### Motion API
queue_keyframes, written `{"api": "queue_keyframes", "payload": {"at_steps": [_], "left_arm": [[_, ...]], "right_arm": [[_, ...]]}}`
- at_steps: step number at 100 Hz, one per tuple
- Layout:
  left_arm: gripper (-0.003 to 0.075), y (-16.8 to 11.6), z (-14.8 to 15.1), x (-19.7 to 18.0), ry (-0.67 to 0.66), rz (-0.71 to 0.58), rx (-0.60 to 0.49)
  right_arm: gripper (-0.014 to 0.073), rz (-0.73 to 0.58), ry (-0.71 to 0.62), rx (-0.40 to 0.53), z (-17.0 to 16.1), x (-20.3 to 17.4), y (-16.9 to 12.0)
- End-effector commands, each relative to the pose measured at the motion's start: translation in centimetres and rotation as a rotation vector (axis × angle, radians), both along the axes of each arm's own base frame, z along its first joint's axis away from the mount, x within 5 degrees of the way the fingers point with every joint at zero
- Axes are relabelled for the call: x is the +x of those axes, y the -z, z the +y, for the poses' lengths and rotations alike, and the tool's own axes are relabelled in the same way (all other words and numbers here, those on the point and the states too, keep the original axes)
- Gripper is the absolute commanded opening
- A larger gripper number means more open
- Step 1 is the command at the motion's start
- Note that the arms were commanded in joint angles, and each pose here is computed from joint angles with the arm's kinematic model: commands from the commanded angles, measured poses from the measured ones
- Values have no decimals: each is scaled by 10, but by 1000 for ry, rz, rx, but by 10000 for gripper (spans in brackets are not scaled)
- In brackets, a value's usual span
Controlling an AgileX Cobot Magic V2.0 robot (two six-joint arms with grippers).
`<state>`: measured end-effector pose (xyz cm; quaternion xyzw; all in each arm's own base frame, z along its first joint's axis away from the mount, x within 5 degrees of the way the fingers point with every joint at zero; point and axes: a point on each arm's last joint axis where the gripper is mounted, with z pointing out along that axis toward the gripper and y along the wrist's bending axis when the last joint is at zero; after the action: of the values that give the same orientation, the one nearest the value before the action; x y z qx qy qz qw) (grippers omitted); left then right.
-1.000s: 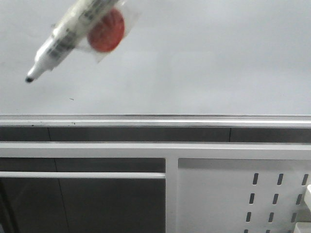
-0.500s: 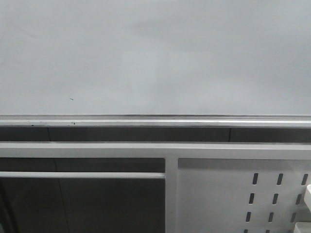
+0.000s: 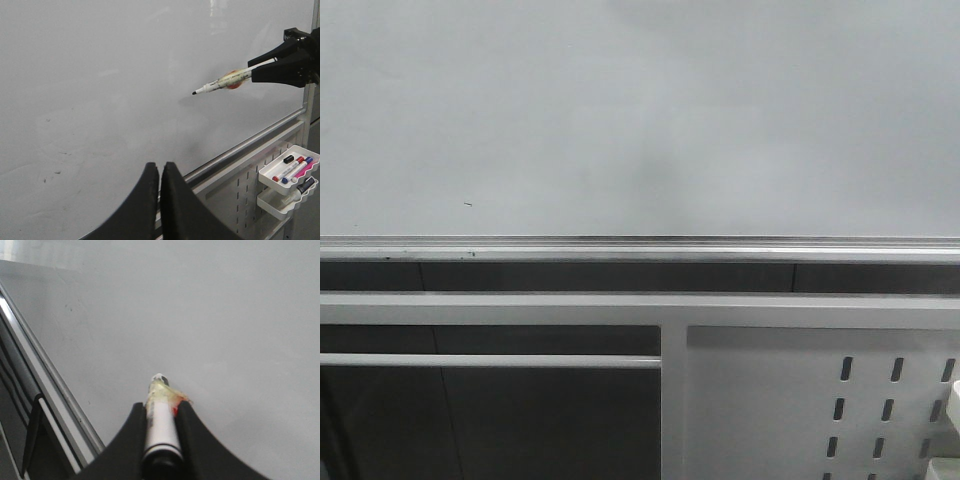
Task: Write number 1 on whiteboard
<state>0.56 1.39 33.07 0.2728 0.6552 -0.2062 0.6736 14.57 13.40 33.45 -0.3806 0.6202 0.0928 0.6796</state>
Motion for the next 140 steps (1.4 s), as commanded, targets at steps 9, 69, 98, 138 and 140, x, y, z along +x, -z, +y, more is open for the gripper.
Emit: {"api": "queue_keyframes", "payload": {"at_steps": [9,69,98,138,140], "left_arm": [[-20,-12,-3,-1,23,-57,-71],[-20,-13,-3,-1,30,-56,-81],[-20,-13,-3,-1,28,-59,-79],[-20,-14,-3,-1,29,-63,-83],[-20,-14,-3,-1,29,-63,-83]], "right_arm": [[-69,-95,67,52,-1,7,-14],[-69,-57,130,38,8,27,2],[-69,-62,174,49,8,34,5],[-69,-139,240,101,3,36,-3],[-69,-139,240,101,3,36,-3]]}}
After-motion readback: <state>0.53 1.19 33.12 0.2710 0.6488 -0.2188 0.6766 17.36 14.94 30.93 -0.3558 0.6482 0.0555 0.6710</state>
